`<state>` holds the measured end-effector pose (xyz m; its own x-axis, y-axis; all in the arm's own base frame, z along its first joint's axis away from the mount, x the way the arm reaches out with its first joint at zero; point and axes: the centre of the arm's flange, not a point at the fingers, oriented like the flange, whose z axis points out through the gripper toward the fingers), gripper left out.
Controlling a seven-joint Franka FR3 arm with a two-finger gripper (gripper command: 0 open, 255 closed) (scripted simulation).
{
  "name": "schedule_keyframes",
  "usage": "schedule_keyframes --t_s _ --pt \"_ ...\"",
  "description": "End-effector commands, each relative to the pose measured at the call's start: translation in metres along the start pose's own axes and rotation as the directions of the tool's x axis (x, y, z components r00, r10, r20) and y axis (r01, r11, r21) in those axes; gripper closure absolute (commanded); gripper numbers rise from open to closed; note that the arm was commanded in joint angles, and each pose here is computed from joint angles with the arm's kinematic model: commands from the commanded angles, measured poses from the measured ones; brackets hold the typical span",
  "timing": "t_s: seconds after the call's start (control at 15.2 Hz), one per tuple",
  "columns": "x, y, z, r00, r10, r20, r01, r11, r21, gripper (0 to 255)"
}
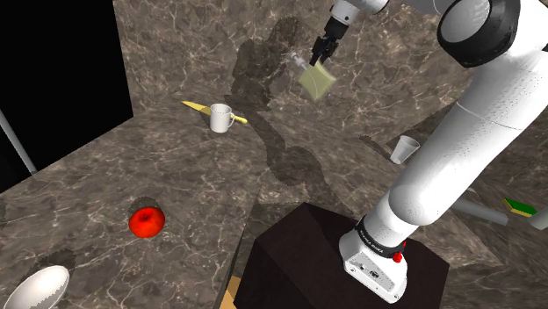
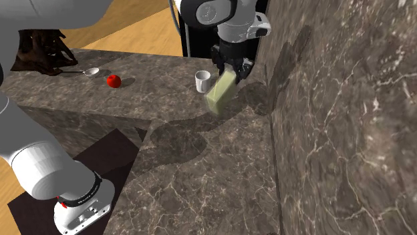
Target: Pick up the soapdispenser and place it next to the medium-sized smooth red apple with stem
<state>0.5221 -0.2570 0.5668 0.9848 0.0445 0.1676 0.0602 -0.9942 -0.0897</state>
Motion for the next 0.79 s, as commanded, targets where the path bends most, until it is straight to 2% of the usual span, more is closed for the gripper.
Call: schedule_keyframes --t_s 0.0,0.73 --pt "0.001 -0.001 -0.011 1.0 0.0 0.0 0.0 1.0 0.0 255" --pt "0.01 -0.005 -0.063 1.0 0.0 0.0 0.0 1.0 0.0 255"
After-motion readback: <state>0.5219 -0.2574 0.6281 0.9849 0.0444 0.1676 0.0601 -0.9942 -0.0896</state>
